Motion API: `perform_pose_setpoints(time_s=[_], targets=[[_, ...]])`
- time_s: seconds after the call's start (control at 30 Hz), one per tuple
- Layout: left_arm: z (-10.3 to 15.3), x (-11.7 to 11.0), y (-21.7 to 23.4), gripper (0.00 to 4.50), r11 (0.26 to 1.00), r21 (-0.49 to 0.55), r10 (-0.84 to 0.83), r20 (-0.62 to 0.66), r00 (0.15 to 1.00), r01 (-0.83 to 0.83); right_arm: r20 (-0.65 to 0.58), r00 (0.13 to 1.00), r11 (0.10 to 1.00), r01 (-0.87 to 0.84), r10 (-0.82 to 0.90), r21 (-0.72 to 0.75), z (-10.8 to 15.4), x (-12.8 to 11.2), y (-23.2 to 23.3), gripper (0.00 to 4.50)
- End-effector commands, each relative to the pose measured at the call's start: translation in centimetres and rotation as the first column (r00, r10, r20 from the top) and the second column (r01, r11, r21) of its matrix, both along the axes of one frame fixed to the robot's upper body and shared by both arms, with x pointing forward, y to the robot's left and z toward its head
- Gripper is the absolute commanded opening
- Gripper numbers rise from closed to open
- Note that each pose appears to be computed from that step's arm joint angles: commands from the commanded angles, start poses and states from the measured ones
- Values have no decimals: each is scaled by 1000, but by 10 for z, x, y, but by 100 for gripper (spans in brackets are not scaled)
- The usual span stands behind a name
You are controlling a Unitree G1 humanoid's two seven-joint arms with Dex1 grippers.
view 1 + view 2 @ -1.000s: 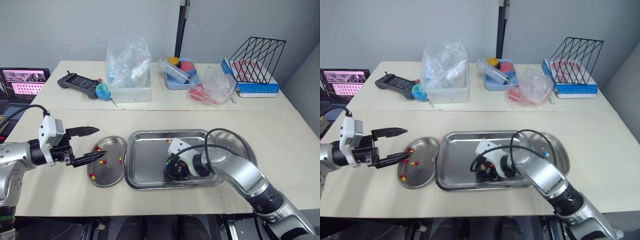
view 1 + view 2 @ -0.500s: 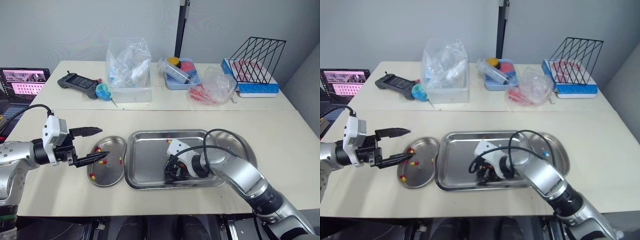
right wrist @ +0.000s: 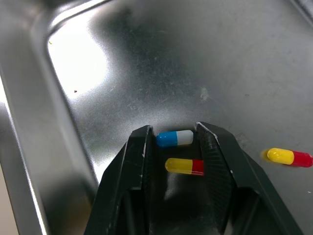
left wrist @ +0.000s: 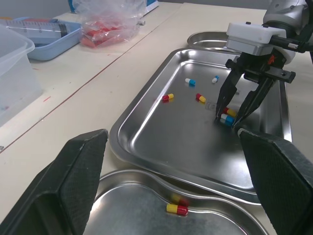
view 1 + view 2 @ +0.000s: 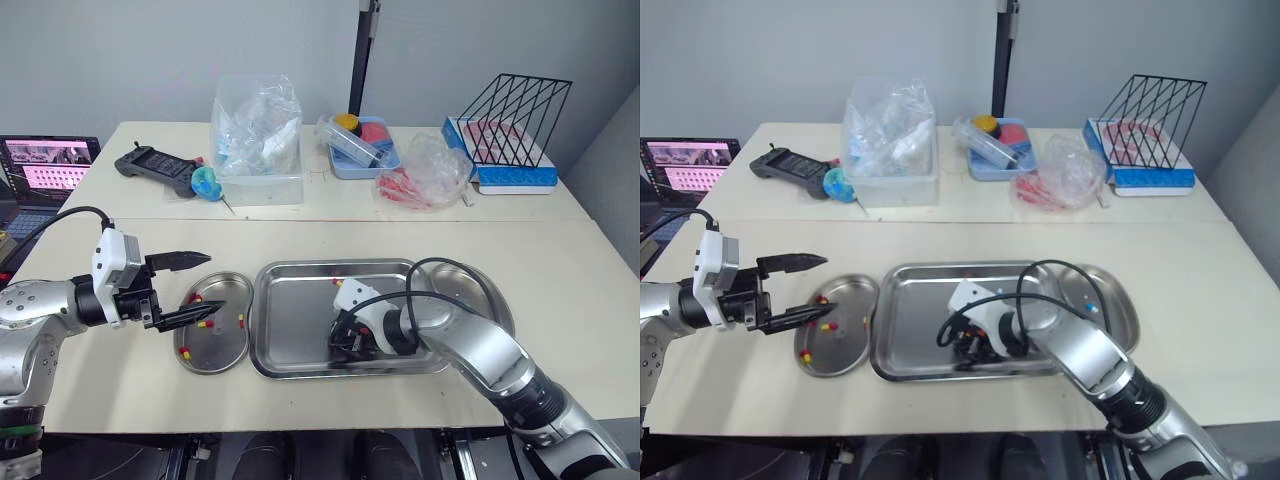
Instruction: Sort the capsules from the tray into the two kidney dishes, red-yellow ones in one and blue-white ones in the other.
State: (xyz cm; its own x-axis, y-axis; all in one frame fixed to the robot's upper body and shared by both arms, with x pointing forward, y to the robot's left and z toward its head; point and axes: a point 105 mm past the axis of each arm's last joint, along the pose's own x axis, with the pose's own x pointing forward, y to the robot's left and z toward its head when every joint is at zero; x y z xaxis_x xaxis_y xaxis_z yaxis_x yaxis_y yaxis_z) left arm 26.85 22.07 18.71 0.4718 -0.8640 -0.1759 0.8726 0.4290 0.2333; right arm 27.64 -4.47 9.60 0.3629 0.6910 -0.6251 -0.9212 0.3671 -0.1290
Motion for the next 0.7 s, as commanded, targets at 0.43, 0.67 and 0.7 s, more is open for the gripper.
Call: perform_pose_setpoints(time_s=[0.43, 0.67, 0.7], targets=[[12, 2, -9, 450, 1000, 3, -30, 52, 998, 29, 44, 999, 1000, -15, 14, 13, 9, -3, 7, 40], [12, 5, -8, 450, 1000, 3, -30, 54, 998, 30, 33, 998, 981, -64, 59, 182, 41, -4, 19, 40], [12, 5, -8, 450, 999, 3, -32, 54, 998, 32, 32, 997, 978, -78, 73, 192, 45, -5, 18, 40]])
